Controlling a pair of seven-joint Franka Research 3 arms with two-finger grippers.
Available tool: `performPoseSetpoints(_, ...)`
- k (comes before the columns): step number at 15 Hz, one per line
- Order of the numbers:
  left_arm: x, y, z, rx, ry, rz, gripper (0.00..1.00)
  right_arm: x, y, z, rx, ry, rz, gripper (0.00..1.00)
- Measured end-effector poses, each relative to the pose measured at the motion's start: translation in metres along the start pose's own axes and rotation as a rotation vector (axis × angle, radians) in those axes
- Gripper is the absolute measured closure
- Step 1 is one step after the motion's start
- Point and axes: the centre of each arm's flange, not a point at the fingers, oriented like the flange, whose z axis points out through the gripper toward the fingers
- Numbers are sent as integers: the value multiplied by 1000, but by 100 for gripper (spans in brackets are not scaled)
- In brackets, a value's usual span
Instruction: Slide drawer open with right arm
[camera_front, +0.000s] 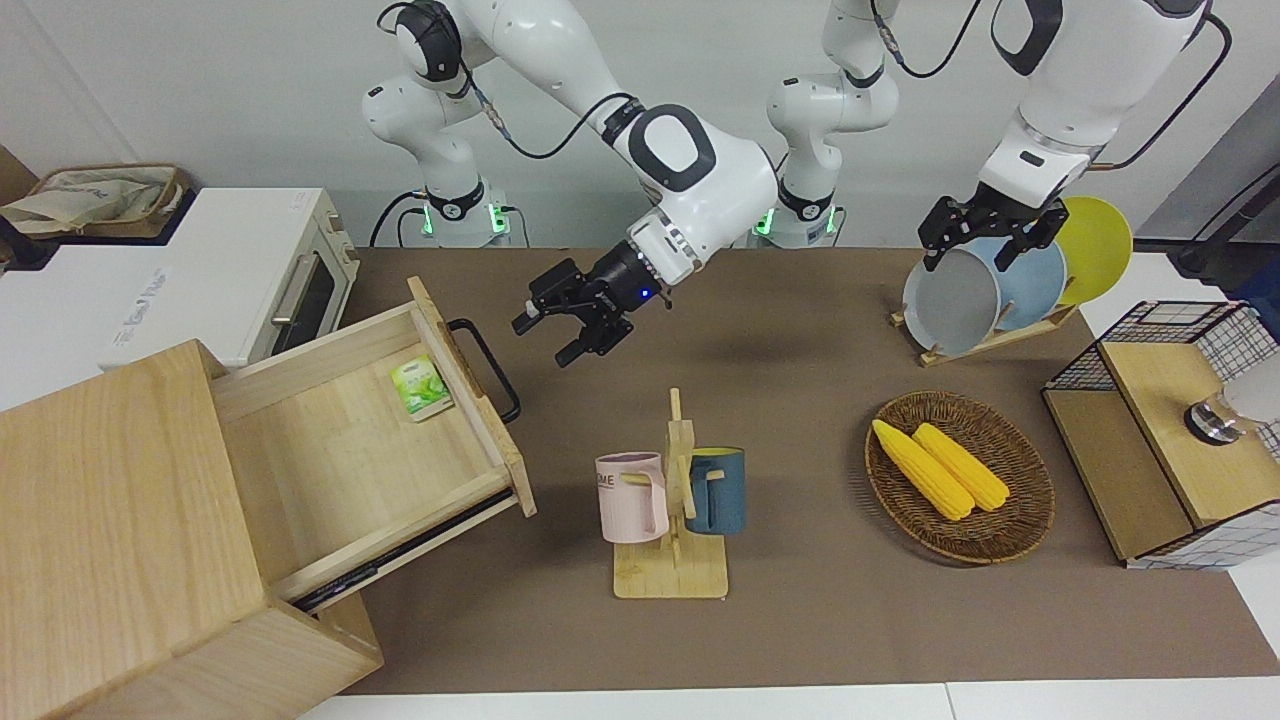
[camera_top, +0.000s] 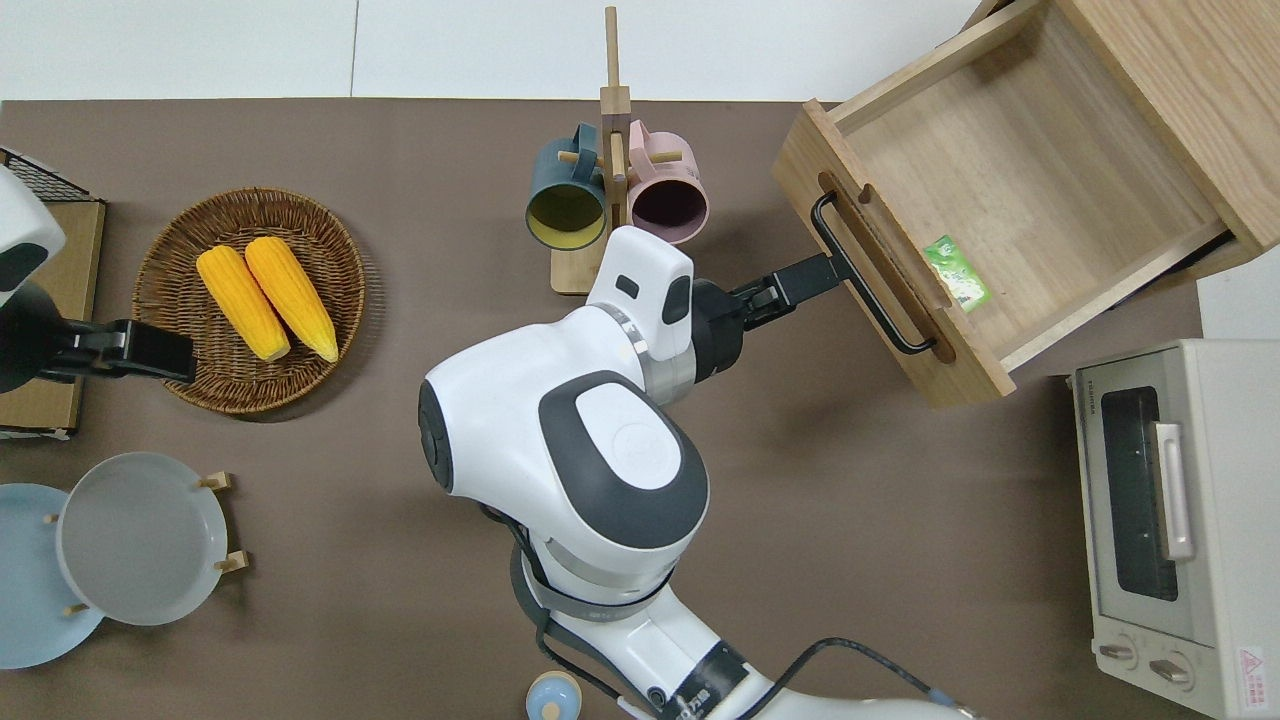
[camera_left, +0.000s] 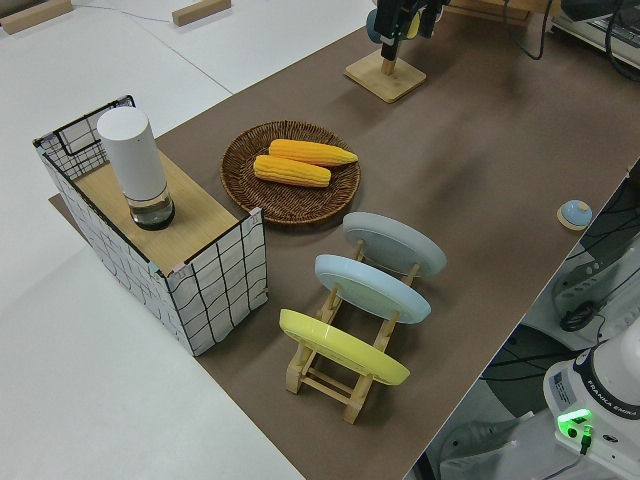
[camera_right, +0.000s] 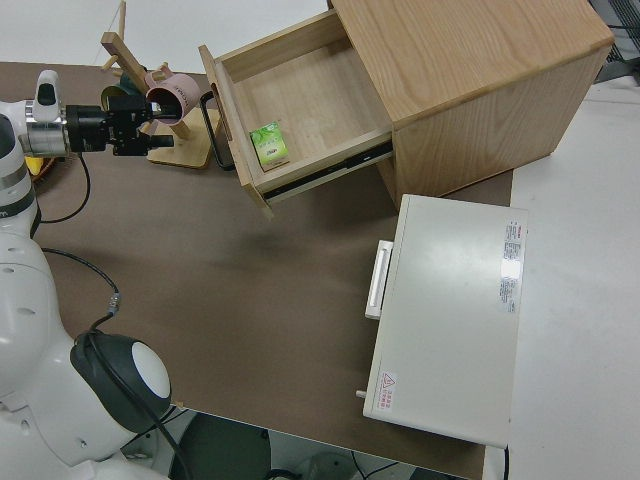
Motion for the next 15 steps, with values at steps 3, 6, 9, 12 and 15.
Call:
performPoseSetpoints(3,0,0,0,0,0,0,0,-7,44,-14,133,-31,67,2)
performPoseSetpoints(6,0,0,0,0,0,0,0,-18,98,-13,278,-82,145,1)
performPoseSetpoints(9,0,0,0,0,0,0,0,-34,161,1,454,-152,237,1)
performPoseSetpoints(12,0,0,0,0,0,0,0,-50,211,21,597,-211,321,1)
performPoseSetpoints(15,0,0,0,0,0,0,0,-59,245,53,719,-272,373,1)
